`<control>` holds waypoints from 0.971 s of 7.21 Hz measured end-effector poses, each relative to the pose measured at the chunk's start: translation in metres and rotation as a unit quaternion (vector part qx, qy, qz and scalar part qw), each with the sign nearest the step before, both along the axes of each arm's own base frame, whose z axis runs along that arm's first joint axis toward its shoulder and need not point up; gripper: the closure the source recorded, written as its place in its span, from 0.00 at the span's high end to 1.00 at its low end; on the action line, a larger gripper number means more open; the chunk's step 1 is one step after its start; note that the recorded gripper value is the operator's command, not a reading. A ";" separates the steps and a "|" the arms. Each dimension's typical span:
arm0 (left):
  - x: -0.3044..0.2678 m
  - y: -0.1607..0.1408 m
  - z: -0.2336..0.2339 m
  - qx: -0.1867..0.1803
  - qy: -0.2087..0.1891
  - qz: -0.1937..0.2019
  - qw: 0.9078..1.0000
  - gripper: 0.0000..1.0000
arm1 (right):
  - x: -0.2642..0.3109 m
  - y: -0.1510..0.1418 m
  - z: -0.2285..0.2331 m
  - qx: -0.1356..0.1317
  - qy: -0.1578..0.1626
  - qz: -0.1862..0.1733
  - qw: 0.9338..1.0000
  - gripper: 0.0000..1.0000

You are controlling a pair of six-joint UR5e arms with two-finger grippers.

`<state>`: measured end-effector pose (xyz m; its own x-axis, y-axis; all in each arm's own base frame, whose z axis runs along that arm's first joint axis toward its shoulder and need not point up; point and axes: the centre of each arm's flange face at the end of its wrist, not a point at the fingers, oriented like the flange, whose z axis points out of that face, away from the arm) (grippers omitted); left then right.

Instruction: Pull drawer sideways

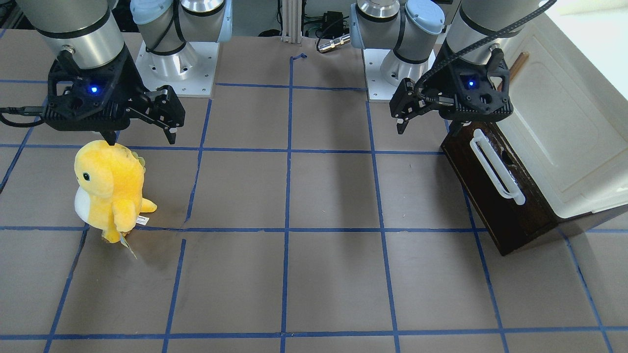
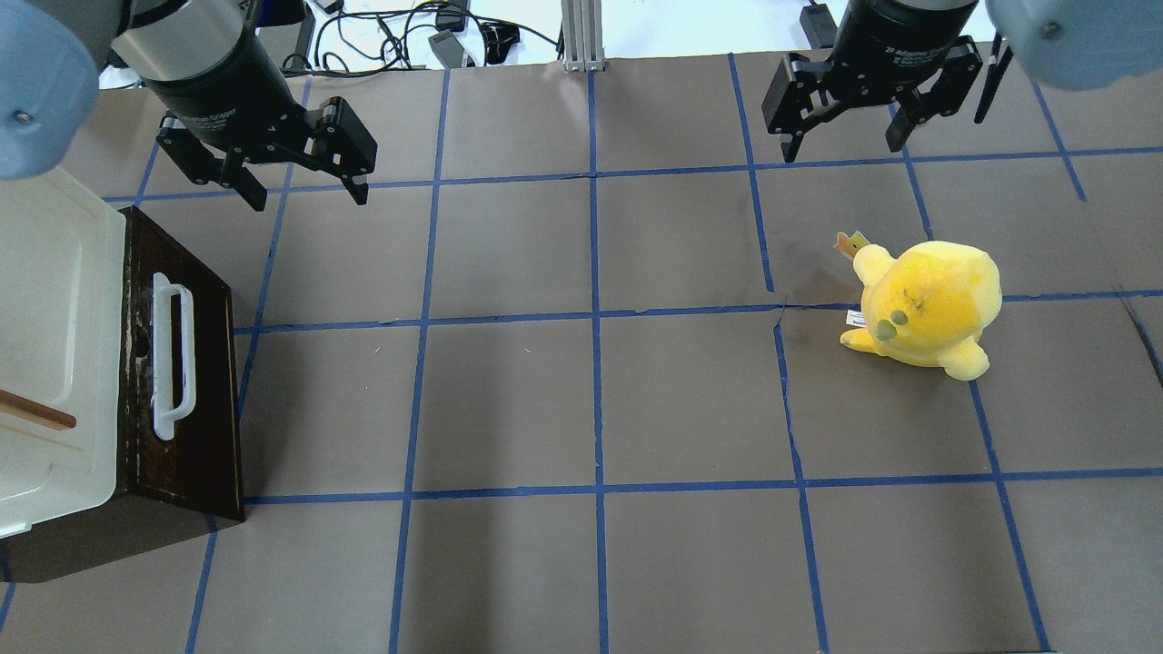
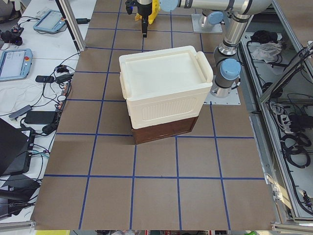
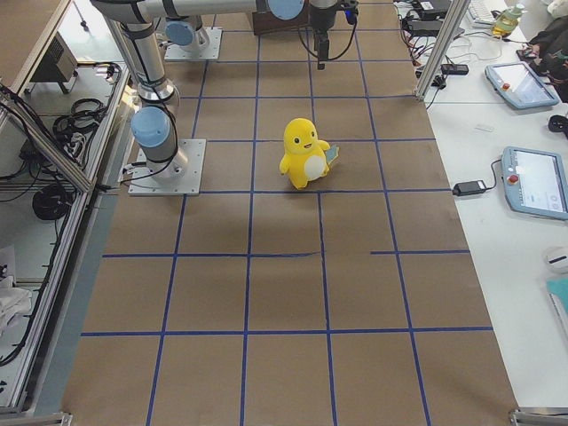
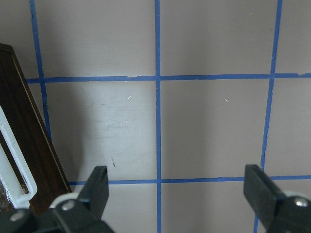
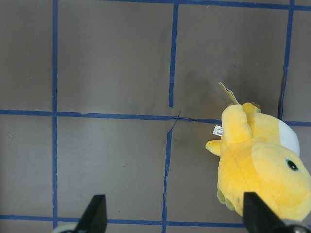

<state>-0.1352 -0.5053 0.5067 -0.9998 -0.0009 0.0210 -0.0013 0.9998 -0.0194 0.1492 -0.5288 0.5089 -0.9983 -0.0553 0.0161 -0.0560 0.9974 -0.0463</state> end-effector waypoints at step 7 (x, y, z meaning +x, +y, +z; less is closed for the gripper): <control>0.001 0.001 0.001 -0.001 0.002 0.001 1.000 1.00 | 0.000 0.000 0.000 0.000 0.000 0.000 1.000 1.00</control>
